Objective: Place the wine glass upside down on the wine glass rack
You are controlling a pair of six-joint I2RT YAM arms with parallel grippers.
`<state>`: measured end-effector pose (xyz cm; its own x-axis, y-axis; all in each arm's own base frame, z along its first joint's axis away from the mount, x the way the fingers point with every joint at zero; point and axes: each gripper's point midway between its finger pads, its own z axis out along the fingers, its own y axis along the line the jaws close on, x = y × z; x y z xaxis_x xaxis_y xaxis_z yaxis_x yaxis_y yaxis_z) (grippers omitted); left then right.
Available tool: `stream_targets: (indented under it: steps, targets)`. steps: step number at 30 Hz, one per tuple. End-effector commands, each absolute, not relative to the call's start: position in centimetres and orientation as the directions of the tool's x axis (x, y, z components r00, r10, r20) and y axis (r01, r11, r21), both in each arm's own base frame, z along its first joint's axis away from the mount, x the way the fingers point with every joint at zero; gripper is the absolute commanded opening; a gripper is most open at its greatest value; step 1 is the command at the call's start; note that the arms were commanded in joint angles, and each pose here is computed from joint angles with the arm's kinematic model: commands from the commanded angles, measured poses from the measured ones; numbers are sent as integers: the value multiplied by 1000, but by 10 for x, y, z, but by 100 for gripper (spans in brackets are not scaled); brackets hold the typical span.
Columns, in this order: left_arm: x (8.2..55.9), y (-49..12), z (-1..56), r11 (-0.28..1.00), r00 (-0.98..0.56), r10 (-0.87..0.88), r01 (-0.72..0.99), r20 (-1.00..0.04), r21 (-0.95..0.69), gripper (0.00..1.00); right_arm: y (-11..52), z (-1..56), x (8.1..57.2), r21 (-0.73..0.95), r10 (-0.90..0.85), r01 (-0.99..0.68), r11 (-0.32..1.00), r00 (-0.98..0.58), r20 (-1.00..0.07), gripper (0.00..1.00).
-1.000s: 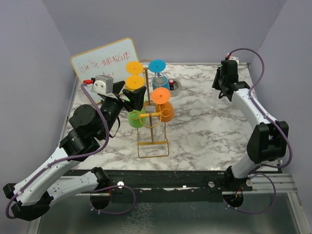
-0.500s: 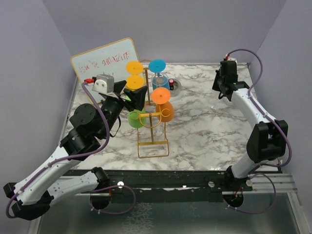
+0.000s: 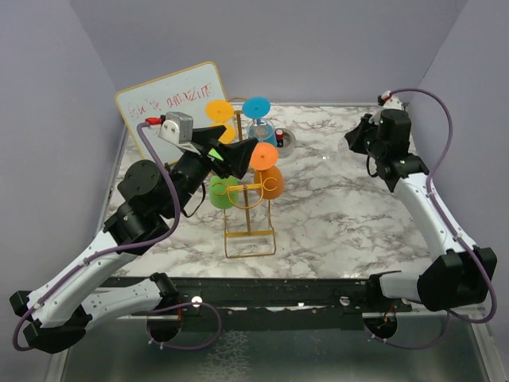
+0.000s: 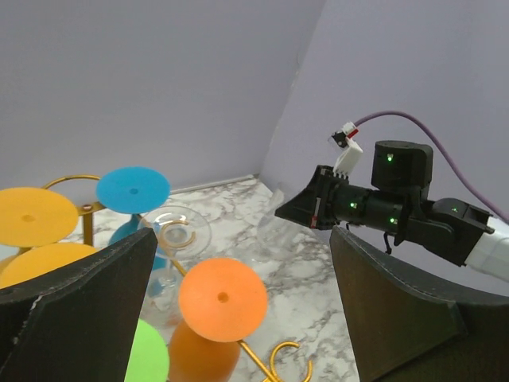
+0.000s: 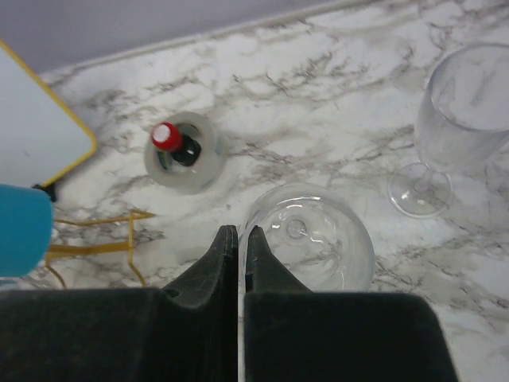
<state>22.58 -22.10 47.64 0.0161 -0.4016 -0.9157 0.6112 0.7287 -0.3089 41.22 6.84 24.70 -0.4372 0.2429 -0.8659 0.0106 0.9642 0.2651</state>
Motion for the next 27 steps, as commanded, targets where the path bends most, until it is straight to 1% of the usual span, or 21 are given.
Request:
stream_targets:
  steps: [1,5,10,12,15,17,22,24,27]
  targets:
    - [212,-246,504,592,-38,-500,715,-865,-373,91,88,311,406,362,321,-147,920,-245,-915,1]
    - [219,-265,510,527,-118,-557,715,-822,-460,91,92,355,383,408,400,-239,881,-82,-913,1]
    - [227,-290,520,413,-215,-637,715,-740,-564,91,95,411,351,425,489,-365,828,102,-866,1]
    - [232,-299,525,363,-245,-676,710,-695,-604,93,95,435,335,434,536,-416,799,164,-828,1]
    - [239,-309,534,290,-286,-728,695,-623,-658,98,96,472,306,403,585,-511,760,266,-766,1]
    - [245,-315,538,256,-307,-751,680,-584,-687,99,96,493,288,377,614,-562,736,320,-722,1]
    - [253,-328,554,128,-369,-803,661,-469,-739,99,100,531,253,311,666,-664,680,382,-640,1]
    - [257,-333,560,120,-368,-808,663,-461,-739,99,101,539,242,295,692,-700,650,386,-610,1]
    - [265,-337,560,83,-393,-826,625,-404,-776,99,105,548,228,272,732,-754,598,375,-568,1]
